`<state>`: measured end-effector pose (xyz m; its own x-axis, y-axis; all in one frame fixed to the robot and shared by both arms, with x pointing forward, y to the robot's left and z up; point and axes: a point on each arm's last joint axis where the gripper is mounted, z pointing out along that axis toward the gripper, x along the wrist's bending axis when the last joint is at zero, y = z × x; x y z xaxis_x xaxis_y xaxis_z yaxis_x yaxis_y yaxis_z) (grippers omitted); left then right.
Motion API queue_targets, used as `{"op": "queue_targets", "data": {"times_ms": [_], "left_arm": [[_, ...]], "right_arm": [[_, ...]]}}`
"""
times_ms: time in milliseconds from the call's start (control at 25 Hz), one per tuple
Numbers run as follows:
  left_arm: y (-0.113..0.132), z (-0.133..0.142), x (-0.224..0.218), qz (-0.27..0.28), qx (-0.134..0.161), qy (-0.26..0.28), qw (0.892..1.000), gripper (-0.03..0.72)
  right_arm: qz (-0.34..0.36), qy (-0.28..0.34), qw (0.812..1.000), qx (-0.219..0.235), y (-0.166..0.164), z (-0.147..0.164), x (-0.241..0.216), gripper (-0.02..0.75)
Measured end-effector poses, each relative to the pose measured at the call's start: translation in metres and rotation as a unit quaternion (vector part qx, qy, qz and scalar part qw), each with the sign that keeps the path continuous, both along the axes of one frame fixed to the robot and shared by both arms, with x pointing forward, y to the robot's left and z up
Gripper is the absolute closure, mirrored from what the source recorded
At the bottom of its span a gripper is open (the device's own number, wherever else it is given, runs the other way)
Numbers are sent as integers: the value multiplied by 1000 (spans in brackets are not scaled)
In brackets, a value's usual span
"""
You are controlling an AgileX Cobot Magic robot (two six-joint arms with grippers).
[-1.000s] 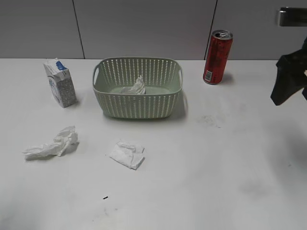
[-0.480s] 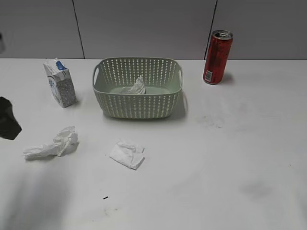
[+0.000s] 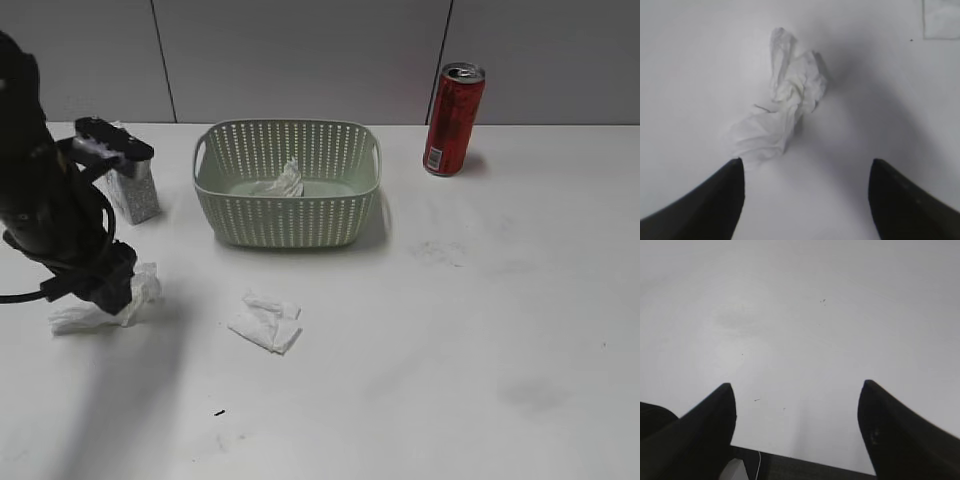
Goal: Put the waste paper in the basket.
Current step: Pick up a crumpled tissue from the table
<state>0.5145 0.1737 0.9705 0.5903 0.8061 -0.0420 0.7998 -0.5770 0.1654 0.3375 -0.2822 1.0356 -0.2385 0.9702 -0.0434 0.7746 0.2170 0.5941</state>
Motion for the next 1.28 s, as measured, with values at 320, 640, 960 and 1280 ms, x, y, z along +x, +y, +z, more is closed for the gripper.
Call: {"op": "queue_targets", "data": {"times_ms": [320,640,960,1280], "left_arm": [[-6,-47,24,-11,28,7,1000,121],[-8,-71,36,-27,37,-22,999,121],[-11,-78,39,-20,31,-17,999,218],[-9,-79,36,-27,45,2,999,651]], "right_arm": [[-10,-97,995,23,-7,-3,-48,165],[-9,-208,977,41,-11,5,-80,165],[-9,-233,971,45,-12,5,-87,165],[-9,-233,971,45,-12,5,-87,165]]}}
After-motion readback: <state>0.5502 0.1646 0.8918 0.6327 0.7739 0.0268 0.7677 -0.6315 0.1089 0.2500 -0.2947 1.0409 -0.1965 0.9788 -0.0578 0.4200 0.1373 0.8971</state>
